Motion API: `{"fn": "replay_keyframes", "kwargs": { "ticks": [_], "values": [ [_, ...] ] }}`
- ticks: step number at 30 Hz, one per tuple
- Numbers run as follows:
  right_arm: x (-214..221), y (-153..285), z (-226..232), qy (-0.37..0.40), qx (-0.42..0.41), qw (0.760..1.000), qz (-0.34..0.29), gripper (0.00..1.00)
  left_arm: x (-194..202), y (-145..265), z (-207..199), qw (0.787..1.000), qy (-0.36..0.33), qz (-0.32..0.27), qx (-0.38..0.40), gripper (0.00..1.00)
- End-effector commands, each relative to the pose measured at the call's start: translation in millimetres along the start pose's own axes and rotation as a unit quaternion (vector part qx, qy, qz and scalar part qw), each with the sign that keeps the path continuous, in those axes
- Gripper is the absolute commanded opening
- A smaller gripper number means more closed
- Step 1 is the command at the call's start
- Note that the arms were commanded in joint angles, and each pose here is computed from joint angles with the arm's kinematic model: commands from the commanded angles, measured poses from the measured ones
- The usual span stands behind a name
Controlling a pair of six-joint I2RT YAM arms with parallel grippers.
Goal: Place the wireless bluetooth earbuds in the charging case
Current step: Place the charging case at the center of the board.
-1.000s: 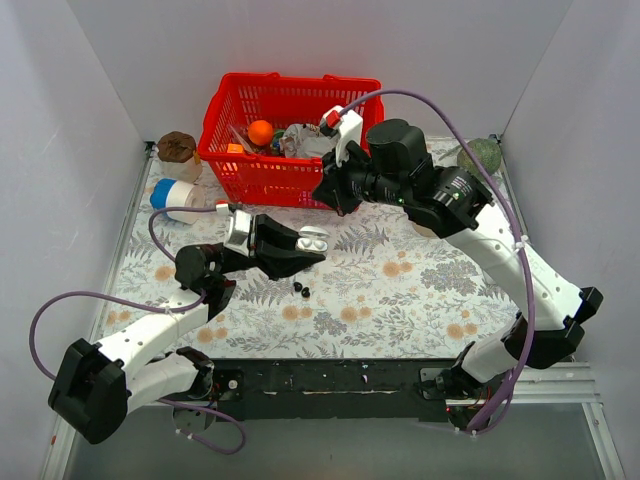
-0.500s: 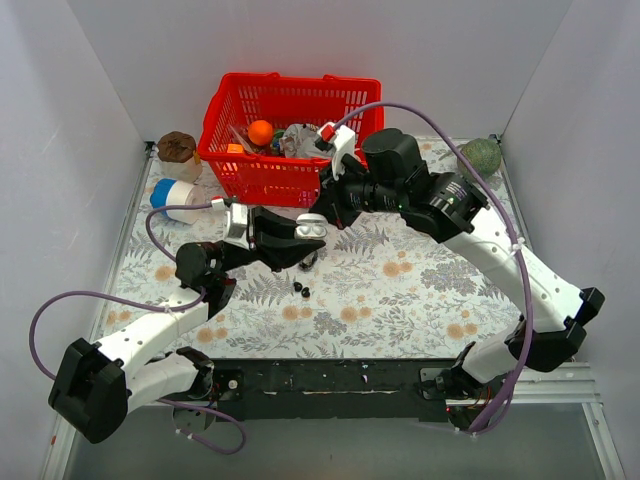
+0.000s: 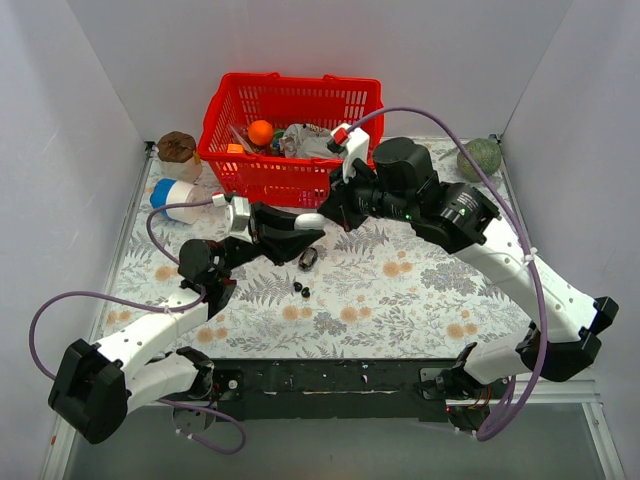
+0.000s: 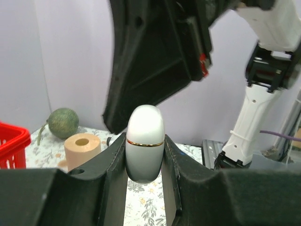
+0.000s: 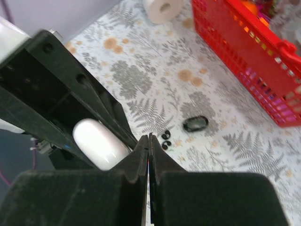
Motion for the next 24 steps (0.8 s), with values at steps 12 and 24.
{"fn": "replay_keyframes", "kwargs": {
  "ticks": [12, 24],
  "values": [
    [156.6, -15.6, -50.2, -0.089, 0.15, 0.984, 0.034, 0.01, 92.8, 127.5, 113.4, 0.819, 0.271, 0.132, -0.488, 0.0],
    [193.6, -19.7, -40.7, -0.114, 0.114, 0.986, 0.046, 0.01, 161.0, 163.8, 178.1, 0.726, 0.332, 0.206, -0.565, 0.0]
  ]
}}
Point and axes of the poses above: each gripper's point midway between its finger pads, its own y axis back along the fingers, its own z axis along the line the jaws close on, x = y × z, the point moved 6 cm from there along y, back along the fingers, and after that the axes turned 6 degrees about y, right-handed, at the moved point
